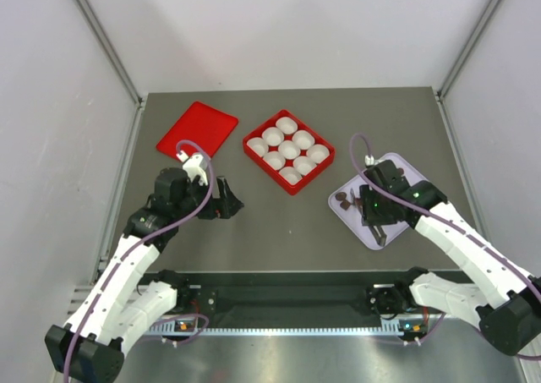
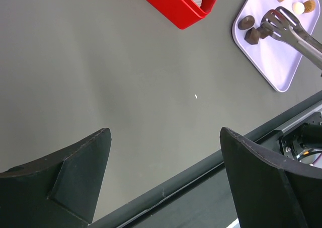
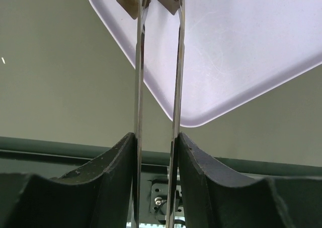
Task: Pack the chocolate
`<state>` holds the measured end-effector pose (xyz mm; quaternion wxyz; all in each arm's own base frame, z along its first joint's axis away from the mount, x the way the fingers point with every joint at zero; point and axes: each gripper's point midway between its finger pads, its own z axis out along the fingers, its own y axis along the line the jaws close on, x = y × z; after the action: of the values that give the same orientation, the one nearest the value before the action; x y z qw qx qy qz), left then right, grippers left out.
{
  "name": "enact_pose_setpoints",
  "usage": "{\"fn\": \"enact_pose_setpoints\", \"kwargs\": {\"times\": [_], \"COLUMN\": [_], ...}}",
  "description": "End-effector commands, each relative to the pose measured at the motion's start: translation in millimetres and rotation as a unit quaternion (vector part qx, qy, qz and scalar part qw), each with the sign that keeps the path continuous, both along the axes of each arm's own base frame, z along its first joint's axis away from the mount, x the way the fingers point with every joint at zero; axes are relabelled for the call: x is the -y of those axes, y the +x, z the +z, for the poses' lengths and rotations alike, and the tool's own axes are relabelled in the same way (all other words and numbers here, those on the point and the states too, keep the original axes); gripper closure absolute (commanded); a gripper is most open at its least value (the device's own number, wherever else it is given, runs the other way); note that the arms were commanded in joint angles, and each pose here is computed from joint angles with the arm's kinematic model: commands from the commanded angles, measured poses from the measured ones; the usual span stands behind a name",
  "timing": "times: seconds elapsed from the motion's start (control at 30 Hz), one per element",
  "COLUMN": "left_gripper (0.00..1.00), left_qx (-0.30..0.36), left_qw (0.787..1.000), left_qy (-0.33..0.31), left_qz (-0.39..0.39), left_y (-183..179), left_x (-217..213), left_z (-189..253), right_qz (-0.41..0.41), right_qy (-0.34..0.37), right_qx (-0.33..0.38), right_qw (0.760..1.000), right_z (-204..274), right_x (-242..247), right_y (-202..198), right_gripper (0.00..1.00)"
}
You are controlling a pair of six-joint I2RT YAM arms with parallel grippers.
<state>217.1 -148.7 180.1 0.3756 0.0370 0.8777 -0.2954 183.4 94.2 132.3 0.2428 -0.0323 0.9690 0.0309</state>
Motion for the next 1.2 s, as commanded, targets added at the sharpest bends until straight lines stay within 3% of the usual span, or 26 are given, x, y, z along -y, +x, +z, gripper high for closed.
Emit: {"fn": "enact_pose_setpoints", "kwargs": {"times": [0.0,0.67,0.77,1.0,1.17], "left_gripper": [0.06,0.05,0.05,0.05,0.05], "left_qx": [0.032,0.030,0.030,0.030,0.029], "left_qw": [0.999,1.000,1.000,1.000,1.000], "left_qy": [-0.004,-0.005,-0.005,-0.004,-0.005], "left_qz": [0.000,-0.005,-0.005,-0.006,-0.007], "left_y": [4.9,3.8,3.8,3.6,3.7], "left_x": [1.1,3.2,3.2,3.7,4.2], "left_z": [11.6,10.7,10.6,10.2,10.2], "right_qz": [0.000,-0.043,-0.039,-0.037,-0.039], "right_qy": [0.002,-0.022,-0.011,-0.002,0.003], "right_qx": [0.008,0.012,0.015,0.037,0.089], "right_qw": [1.000,0.999,0.999,0.999,0.995], "right_z": [2.1,3.1,4.2,27.0,76.8], "right_x": [0.3,15.4,12.4,12.5,11.8], "right_y": [6.1,9.9,8.8,10.6,28.0], "right_gripper": [0.61,0.60,0.64,0.83,0.85]}}
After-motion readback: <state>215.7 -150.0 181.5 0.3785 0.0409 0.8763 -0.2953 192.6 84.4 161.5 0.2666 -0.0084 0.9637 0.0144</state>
